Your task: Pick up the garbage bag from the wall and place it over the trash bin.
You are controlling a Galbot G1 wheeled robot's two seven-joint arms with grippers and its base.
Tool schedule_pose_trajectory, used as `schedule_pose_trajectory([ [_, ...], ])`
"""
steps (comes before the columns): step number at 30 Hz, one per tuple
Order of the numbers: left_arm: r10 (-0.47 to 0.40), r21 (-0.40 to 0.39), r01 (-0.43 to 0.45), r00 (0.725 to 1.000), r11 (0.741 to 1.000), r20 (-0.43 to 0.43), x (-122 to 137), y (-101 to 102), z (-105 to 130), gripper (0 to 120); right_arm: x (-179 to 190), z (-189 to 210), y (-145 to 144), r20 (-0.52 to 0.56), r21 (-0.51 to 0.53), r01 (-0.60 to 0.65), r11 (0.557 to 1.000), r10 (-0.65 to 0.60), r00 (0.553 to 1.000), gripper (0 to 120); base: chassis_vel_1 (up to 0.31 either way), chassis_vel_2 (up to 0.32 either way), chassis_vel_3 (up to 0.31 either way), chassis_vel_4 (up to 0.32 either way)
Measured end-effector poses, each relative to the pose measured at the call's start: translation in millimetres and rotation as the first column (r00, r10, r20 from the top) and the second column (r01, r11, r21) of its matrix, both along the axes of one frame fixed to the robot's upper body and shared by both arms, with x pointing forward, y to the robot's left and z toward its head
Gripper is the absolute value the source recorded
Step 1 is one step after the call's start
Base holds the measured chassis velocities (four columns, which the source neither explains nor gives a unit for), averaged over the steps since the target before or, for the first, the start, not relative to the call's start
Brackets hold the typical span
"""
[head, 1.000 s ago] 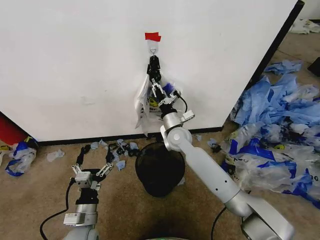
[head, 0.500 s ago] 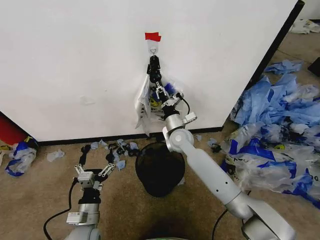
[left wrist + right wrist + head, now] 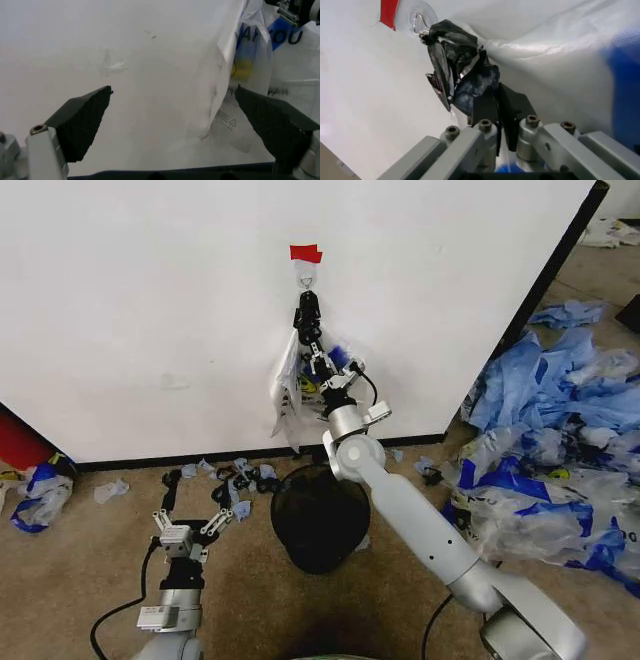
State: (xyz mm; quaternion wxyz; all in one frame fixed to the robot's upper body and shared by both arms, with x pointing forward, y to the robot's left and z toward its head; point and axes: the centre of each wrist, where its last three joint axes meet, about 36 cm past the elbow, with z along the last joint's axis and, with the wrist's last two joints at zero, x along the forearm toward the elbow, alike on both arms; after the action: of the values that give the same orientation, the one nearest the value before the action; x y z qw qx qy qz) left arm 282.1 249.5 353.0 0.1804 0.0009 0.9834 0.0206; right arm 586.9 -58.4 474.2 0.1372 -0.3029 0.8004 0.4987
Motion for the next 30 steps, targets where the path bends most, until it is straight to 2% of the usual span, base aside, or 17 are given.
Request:
schedule_pose_trajectory([
  [4, 0.0, 0.001, 0.0, 1.0, 1.0, 0.002, 0.8, 0.1, 0.4, 98, -0.1, 0.1, 1.4, 0.001, -0.003, -0.002, 1.0, 0.002, 1.0, 0, 0.0, 0.0, 0.0, 0.0],
  [9, -0.002, 0.002, 0.002, 1.0, 1.0, -0.001, 1.5, -0.4, -1.0, 98, 0.0, -0.6, 1.9, 0.001, -0.006, -0.001, 1.0, 0.001, 1.0, 20, 0.0, 0.0, 0.0, 0.0],
  [11, -0.003, 0.002, 0.003, 1.0, 1.0, -0.001, 1.8, -0.6, -1.3, 98, 0.1, -1.0, 1.7, 0.0, -0.007, -0.001, 1.0, 0.001, 1.0, 23, 0.0, 0.0, 0.0, 0.0],
  [18, -0.003, 0.002, 0.003, 1.0, 1.0, -0.002, 1.4, -0.7, -3.0, 98, 3.3, -1.5, 0.5, 0.001, -0.01, 0.002, 1.0, -0.002, 1.0, 53, 0.0, 0.0, 0.0, 0.0],
  [20, -0.003, 0.003, 0.003, 1.0, 1.0, -0.002, 1.2, -0.6, -3.3, 98, 3.5, -1.3, 1.0, 0.002, -0.009, 0.002, 1.0, -0.002, 1.0, 55, 0.0, 0.0, 0.0, 0.0],
  [22, -0.002, 0.003, 0.002, 1.0, 1.0, -0.001, 0.4, -0.3, -3.8, 98, 3.7, -1.3, 2.6, 0.002, -0.006, 0.0, 1.0, 0.0, 1.0, 53, 0.0, 0.0, 0.0, 0.0],
  [25, -0.002, 0.004, 0.002, 1.0, 1.0, -0.001, 0.0, -0.2, -4.6, 98, 3.6, -1.4, 3.9, 0.003, -0.005, -0.002, 1.0, 0.002, 1.0, 40, 0.0, 0.0, 0.0, 0.0],
  [26, -0.002, 0.004, 0.002, 1.0, 1.0, -0.001, 0.0, -0.2, -4.6, 98, 3.6, -1.4, 3.9, 0.003, -0.005, -0.002, 1.0, 0.002, 1.0, 40, 0.0, 0.0, 0.0, 0.0],
  [30, -0.002, 0.003, 0.002, 1.0, 1.0, 0.0, 1.7, -0.4, -5.3, 98, 2.4, -3.9, 3.9, 0.001, -0.006, -0.002, 1.0, 0.002, 1.0, 25, 0.0, 0.0, 0.0, 0.0],
])
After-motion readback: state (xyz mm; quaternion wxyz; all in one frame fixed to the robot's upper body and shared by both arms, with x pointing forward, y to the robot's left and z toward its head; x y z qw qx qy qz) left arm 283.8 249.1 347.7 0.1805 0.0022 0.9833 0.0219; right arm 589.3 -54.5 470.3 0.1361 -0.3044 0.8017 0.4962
